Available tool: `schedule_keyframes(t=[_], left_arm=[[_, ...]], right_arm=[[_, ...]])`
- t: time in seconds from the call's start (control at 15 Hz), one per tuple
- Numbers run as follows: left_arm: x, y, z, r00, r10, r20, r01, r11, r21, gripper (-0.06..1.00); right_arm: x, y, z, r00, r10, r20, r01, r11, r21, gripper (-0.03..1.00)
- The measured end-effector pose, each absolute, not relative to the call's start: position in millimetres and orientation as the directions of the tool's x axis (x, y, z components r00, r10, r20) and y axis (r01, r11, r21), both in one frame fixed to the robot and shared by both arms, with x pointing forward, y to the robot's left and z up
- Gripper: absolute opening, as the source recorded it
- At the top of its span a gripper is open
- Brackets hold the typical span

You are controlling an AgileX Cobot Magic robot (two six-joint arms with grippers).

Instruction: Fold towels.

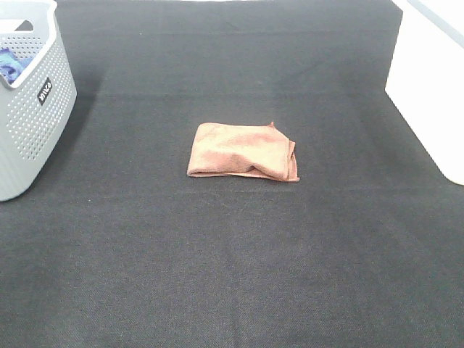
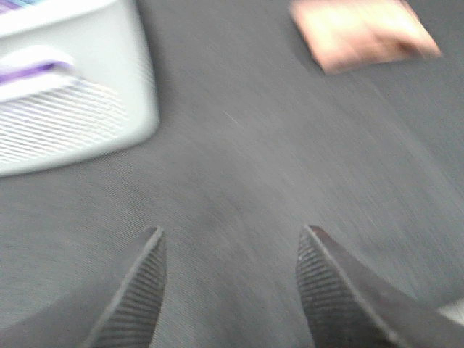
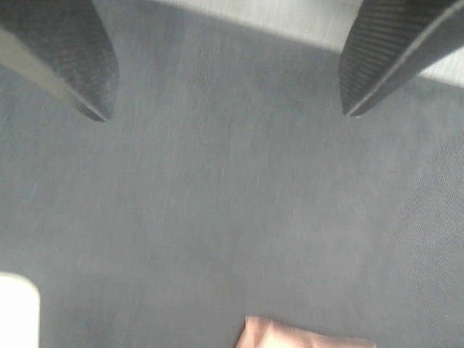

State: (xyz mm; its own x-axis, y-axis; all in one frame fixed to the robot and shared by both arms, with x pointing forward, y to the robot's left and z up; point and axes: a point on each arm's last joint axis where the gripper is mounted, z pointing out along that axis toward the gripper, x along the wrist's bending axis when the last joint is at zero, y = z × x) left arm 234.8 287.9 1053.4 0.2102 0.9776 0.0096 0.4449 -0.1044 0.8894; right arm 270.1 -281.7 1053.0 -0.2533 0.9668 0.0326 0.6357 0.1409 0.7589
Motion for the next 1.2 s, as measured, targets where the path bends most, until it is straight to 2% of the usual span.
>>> schedule_keyframes(t=[0.33,0.67,1.2], left_arm=[[232.1,287.9,1053.3,0.188,0.982,0.013,0.429,-0.094,0.898,0.53],[232.1,287.9,1053.3,0.188,0.982,0.013,0.429,-0.094,0.898,0.53],[232.1,287.9,1053.3,0.188,0.982,0.013,0.429,-0.094,0.898,0.53]], right_arm=[[251.6,-283.2,1056.1,-0.178,0.984,0.019,0.543,0.082,0.836,0.79],[231.2,-281.7,1056.6,-0.181,0.983,0.006,0.43,0.074,0.9,0.79],[231.5,-280.9,1055.1,-0.187,0.982,0.015,0.433,0.068,0.899,0.79]])
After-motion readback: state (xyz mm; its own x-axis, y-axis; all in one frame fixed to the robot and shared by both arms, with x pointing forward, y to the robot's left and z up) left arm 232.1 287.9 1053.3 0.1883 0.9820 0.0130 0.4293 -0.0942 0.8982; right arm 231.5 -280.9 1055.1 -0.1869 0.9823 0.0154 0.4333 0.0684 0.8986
